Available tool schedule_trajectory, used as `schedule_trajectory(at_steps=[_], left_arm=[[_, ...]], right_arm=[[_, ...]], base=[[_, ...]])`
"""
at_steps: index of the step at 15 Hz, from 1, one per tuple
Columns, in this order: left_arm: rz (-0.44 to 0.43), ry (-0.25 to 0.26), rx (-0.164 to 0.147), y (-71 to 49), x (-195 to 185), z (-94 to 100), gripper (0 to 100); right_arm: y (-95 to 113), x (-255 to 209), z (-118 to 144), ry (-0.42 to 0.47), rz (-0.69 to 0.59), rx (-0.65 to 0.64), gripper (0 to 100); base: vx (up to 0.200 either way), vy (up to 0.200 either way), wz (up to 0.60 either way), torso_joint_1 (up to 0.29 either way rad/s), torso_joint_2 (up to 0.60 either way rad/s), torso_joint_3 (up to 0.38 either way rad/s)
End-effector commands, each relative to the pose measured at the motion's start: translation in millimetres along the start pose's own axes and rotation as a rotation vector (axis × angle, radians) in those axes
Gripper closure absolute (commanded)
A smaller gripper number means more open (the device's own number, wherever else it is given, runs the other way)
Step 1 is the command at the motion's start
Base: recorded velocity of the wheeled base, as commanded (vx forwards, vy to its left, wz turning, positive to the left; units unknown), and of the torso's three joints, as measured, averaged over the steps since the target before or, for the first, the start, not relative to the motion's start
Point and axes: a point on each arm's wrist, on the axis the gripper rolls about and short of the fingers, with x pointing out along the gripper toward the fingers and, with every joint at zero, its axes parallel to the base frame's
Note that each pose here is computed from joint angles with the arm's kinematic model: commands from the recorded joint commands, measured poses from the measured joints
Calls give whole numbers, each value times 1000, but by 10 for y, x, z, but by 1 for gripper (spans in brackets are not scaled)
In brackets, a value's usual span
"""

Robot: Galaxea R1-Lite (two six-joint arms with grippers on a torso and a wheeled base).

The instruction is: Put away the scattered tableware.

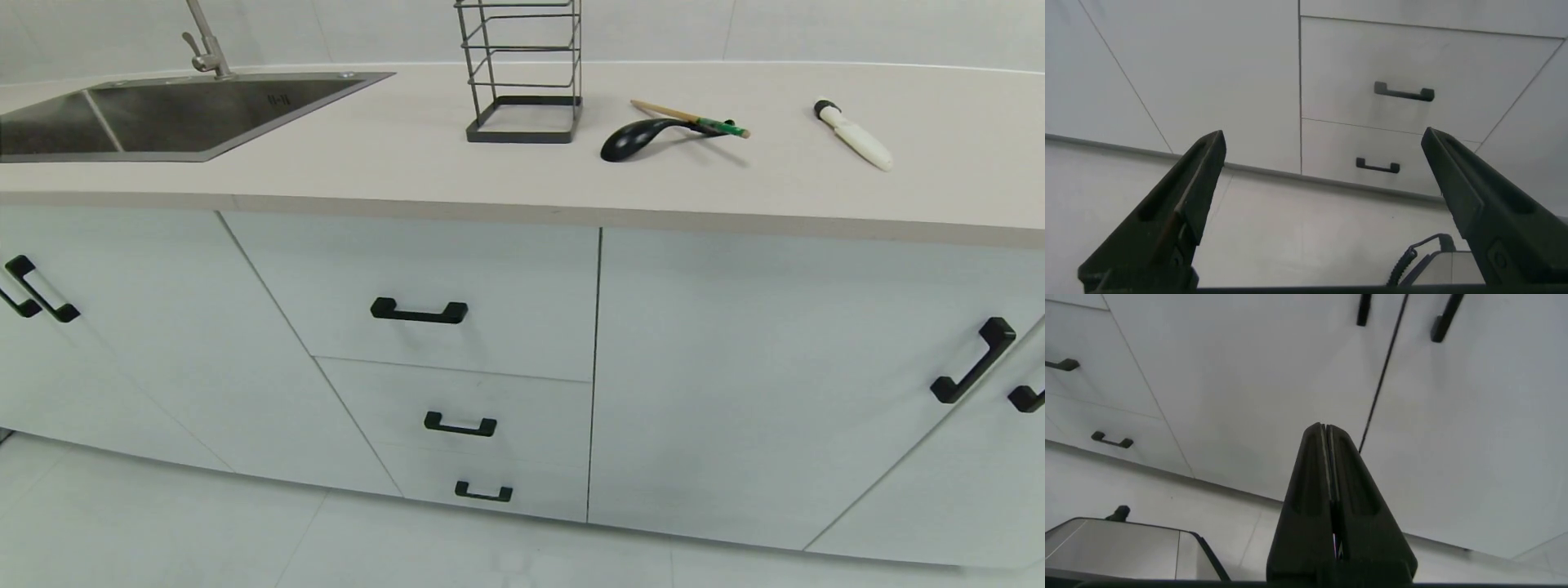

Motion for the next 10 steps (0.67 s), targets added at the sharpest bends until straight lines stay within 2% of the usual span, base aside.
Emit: schedule_trajectory(at_steps=[1, 10], left_arm=[[1, -1, -1, 0, 0, 1, 0], [1, -1, -3, 0, 0, 1, 0]], right_arm=[[0, 1, 1, 1, 1, 1, 100], [-2, 1, -4, 7, -14, 17, 100]], base=[[0, 0, 0, 0, 0, 0], [0, 0, 0, 0, 0, 0]])
